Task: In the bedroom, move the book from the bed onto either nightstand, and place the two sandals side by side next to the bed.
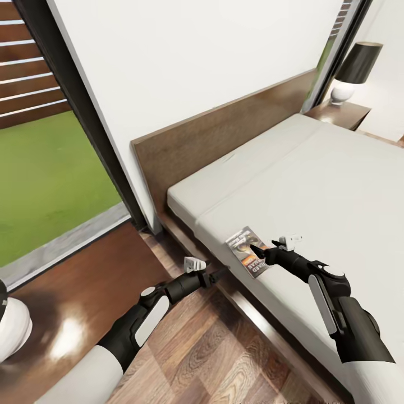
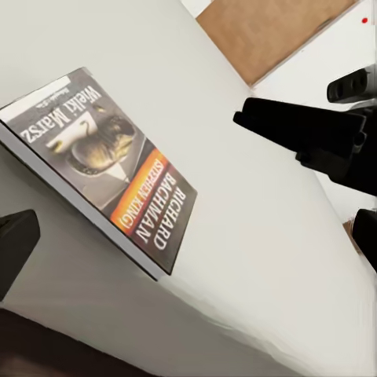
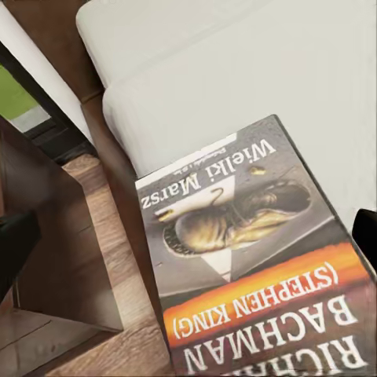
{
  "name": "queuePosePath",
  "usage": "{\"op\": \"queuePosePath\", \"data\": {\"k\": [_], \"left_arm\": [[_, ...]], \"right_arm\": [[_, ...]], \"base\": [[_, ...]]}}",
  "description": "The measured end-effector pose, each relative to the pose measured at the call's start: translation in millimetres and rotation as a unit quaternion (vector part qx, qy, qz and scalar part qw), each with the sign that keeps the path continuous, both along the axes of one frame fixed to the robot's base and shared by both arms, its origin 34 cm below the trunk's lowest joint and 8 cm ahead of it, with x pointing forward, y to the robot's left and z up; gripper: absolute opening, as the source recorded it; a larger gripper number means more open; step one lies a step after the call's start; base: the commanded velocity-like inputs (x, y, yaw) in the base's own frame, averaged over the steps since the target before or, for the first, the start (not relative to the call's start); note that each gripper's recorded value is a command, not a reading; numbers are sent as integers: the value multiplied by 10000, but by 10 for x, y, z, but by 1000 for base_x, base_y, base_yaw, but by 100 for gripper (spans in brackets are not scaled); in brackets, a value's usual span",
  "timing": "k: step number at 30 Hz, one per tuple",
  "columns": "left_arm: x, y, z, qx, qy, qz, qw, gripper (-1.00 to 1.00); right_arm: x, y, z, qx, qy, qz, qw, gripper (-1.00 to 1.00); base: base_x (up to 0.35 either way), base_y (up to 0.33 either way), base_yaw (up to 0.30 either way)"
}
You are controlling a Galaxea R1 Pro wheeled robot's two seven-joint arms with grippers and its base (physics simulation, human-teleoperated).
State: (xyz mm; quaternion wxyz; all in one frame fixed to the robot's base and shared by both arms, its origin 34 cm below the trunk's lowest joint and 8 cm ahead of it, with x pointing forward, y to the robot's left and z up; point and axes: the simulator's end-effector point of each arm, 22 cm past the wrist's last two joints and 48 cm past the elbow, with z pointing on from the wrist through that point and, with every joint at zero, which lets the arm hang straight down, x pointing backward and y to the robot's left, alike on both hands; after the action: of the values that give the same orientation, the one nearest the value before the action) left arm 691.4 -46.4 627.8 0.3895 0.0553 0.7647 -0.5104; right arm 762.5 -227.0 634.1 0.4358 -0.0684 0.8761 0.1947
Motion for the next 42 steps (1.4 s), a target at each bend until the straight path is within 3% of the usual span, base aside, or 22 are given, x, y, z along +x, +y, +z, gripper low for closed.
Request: {"op": "queuePosePath", "data": {"k": [11,28,31,32,37,42], "left_arm": [[4,-2,12,-8,-16,2,10000,100],[-48,-4,69,-155,-89,-153,9997,100],[-38,38,59,-141,-132,-129,9997,100],[-38,153,74,-204,-252,-113,9994,100],[-87,400,138,-620,-214,2,9978,100],[-82,584,117,-685,-184,73,9975,100]], "right_arm": [[3,1,2,2,-2,0,10000,100],[4,4,3,-2,-8,1,10000,100],[3,3,1,-4,-6,-3,10000,100],[4,5,-4,-6,-1,-10,10000,100],[-49,123,-84,-19,95,134,9999,100],[-72,170,-111,-22,127,195,9997,100]], "base": [[0,0,-220],[0,0,-11],[0,0,0],[0,0,0],[0,0,0],[0,0,0]]}}
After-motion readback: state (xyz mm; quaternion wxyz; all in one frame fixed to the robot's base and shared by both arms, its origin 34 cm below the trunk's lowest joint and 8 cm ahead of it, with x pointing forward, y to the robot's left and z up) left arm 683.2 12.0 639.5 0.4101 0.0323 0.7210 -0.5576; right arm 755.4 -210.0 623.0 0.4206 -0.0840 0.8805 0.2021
